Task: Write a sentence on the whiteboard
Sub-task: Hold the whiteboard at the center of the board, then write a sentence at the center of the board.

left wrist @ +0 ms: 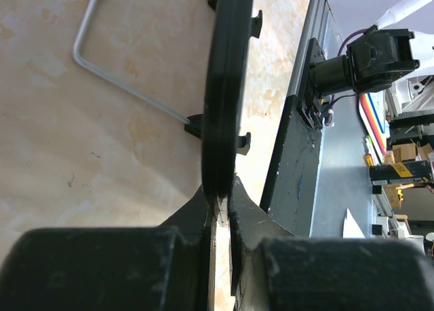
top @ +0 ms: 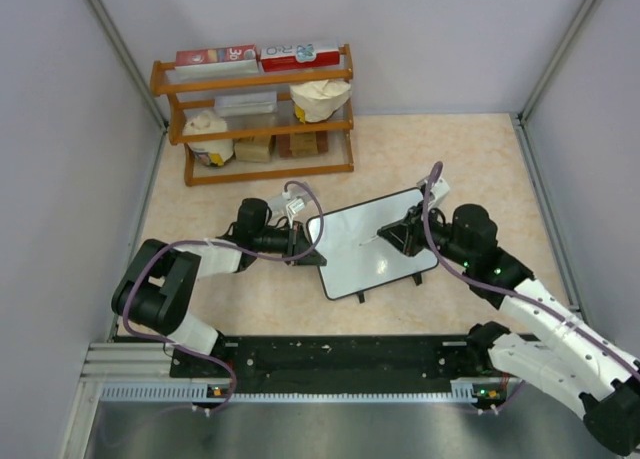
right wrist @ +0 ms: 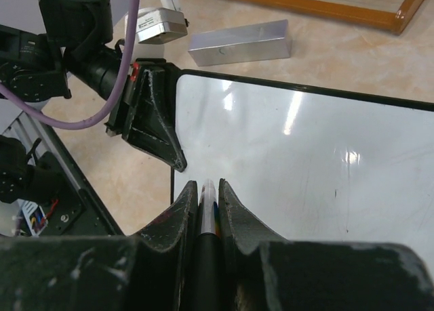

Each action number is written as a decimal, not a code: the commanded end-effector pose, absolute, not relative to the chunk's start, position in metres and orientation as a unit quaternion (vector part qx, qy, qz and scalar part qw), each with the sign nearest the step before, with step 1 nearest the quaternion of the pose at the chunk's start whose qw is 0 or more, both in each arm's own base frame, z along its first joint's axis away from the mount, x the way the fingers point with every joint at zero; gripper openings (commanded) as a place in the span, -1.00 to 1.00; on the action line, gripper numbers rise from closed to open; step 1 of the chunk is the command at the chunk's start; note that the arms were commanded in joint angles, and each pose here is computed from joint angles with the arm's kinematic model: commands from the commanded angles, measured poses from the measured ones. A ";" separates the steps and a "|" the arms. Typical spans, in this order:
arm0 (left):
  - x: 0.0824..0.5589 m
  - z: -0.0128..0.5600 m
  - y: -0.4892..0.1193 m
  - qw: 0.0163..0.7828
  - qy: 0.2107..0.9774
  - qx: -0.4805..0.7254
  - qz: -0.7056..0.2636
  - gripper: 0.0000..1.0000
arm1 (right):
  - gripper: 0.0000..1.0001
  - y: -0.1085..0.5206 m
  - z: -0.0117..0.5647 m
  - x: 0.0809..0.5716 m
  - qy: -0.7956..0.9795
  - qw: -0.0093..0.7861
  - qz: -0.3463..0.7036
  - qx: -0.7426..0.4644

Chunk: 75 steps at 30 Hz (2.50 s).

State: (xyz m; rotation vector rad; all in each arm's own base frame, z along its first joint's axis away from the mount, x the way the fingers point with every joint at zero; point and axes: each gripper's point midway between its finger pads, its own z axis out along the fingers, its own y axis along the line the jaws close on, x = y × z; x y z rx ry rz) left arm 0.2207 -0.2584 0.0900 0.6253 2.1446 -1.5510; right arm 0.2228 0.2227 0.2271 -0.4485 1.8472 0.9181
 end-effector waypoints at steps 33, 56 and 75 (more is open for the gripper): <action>0.216 0.089 -0.258 0.222 0.759 0.238 -0.564 -1.00 | -1.00 0.316 0.279 0.263 0.672 0.627 0.340 -0.198; 0.215 0.088 -0.258 0.221 0.759 0.238 -0.565 -1.00 | -1.00 0.319 0.239 0.269 0.706 0.600 0.317 -0.201; 0.214 0.088 -0.259 0.218 0.759 0.238 -0.565 -1.00 | -1.00 0.304 0.214 0.259 0.724 0.583 0.307 -0.202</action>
